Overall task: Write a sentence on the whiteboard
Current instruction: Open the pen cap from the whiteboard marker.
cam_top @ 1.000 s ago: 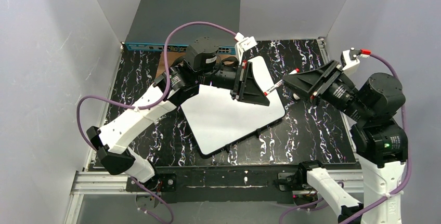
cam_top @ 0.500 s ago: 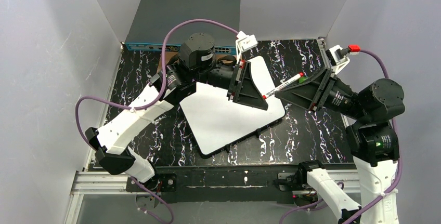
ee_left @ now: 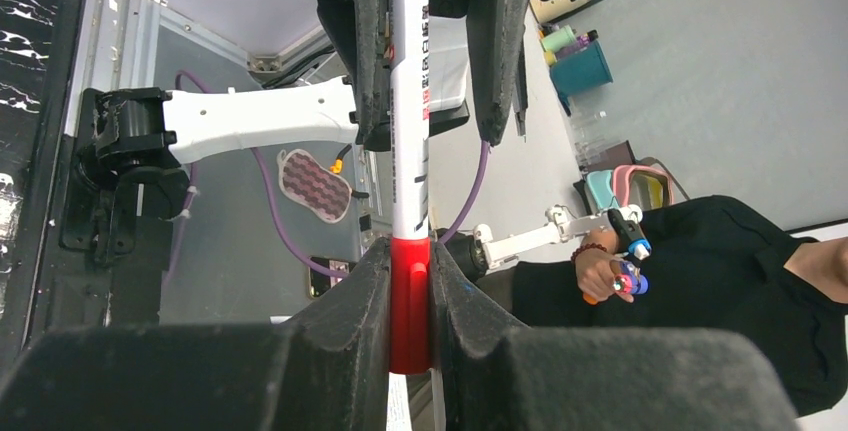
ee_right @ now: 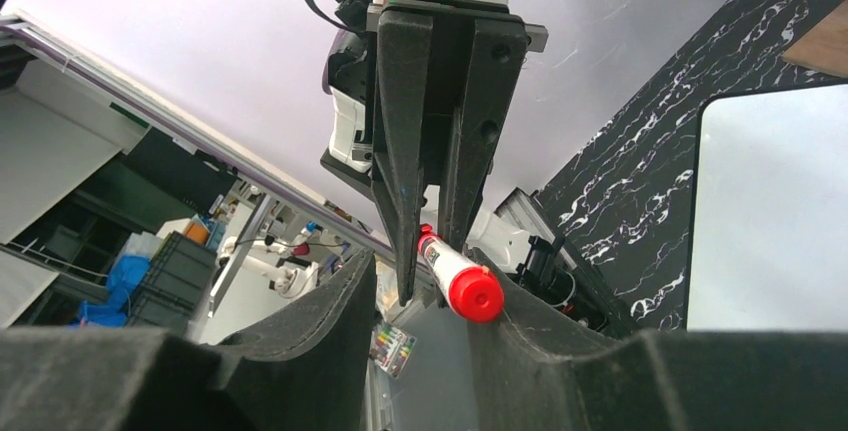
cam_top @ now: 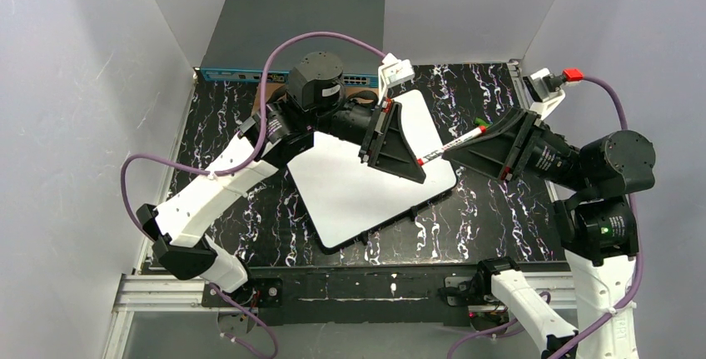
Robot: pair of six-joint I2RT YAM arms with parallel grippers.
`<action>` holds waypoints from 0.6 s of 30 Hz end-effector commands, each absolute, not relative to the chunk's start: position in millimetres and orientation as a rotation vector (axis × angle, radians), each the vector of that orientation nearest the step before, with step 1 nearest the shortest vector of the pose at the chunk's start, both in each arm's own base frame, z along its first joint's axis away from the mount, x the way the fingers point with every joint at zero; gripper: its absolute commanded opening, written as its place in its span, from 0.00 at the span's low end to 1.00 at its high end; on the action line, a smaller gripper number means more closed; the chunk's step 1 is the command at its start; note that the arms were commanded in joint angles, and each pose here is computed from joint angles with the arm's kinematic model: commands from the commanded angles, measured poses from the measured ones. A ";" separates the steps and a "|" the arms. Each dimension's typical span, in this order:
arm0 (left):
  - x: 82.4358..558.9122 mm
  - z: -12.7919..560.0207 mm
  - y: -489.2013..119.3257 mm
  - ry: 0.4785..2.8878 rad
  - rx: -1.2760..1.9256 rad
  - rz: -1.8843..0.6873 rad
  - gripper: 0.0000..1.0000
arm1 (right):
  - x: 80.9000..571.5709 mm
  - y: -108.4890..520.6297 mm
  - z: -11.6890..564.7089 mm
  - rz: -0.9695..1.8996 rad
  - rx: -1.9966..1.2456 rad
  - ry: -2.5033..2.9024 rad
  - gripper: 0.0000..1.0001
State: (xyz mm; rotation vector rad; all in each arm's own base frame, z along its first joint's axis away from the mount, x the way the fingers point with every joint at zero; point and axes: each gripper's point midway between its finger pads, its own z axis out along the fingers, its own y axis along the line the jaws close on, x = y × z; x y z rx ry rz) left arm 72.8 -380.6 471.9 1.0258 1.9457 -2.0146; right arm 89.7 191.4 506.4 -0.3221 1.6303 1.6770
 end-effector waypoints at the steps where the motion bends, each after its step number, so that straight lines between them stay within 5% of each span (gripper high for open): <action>1: 66.4 480.2 -379.0 1.918 1.076 -2.042 0.00 | 88.8 192.9 518.7 1.686 -0.384 1.565 0.44; 18: 67.2 479.6 -387.1 1.913 1.087 -2.044 0.00 | 79.5 195.3 502.3 1.743 -0.434 1.626 0.34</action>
